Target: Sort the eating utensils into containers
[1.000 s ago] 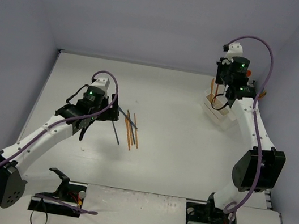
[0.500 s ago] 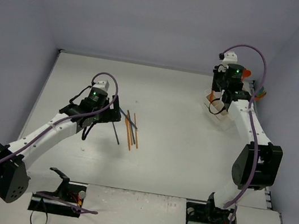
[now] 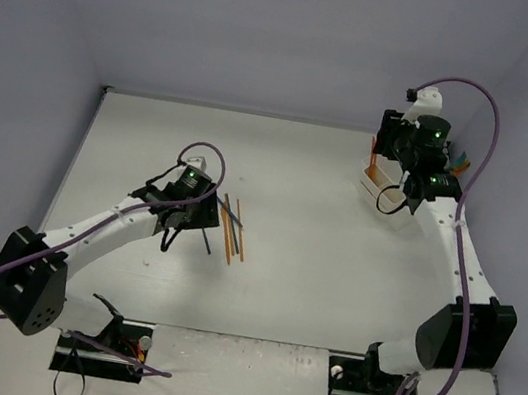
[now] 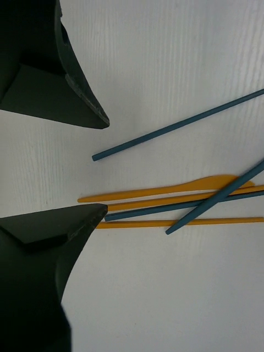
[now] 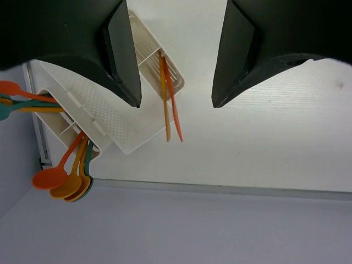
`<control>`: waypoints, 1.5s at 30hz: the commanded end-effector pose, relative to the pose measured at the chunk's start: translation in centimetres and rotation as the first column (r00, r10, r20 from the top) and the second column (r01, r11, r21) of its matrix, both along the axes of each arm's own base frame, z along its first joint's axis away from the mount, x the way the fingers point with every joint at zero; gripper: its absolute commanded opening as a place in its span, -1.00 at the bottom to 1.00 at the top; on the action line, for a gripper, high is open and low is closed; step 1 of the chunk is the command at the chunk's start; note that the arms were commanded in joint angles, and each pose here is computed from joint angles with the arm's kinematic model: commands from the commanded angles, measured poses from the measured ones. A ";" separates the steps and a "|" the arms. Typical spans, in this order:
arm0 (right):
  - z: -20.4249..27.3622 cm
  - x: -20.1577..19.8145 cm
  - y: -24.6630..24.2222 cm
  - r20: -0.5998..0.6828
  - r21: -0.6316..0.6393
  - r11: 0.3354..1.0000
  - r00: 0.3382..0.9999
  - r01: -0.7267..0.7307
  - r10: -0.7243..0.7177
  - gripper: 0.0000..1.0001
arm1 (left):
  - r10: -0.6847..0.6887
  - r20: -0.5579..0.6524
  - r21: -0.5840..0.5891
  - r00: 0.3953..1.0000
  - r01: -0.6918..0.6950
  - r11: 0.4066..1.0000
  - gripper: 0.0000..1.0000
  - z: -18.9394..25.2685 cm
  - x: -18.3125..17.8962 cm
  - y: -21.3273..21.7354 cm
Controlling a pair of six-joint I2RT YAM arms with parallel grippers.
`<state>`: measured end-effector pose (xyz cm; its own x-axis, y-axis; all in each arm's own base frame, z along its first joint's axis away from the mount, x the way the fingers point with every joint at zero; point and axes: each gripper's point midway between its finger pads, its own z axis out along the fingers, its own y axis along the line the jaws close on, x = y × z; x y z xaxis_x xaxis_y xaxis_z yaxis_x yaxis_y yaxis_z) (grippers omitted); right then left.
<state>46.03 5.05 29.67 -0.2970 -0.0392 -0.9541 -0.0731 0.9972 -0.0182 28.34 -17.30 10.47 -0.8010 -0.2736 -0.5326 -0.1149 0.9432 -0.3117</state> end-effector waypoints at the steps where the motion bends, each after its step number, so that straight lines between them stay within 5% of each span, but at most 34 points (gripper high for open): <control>1: 3.3 -2.7 1.3 0.089 0.114 0.993 0.996 0.005 -0.015 0.05 | 0.026 -0.004 0.000 1.000 -0.026 1.000 -0.16 -0.2 1.1 -2.2; 13: 0.4 -7.2 3.9 0.038 0.202 0.976 0.996 -0.085 0.079 0.11 | -0.014 -0.114 0.035 0.993 0.018 0.999 -0.28 -4.2 1.2 -6.0; 32: -1.1 -8.4 4.6 0.005 0.223 0.967 0.993 -0.120 0.122 0.15 | 0.011 -0.219 0.136 0.976 0.019 0.990 -0.48 -8.2 -0.7 -4.4; 45: -1.2 -9.0 5.1 0.006 0.245 0.959 0.989 -0.143 0.146 0.18 | -0.001 -0.251 0.308 0.968 0.081 0.948 -1.00 -8.7 -2.0 -0.8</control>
<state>37.10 9.41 25.77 -0.3925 0.1229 -0.9115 -0.1715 0.9639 0.2038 27.57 -20.72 2.24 -0.9040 -0.1675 -0.3934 -0.1350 0.9848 -0.1091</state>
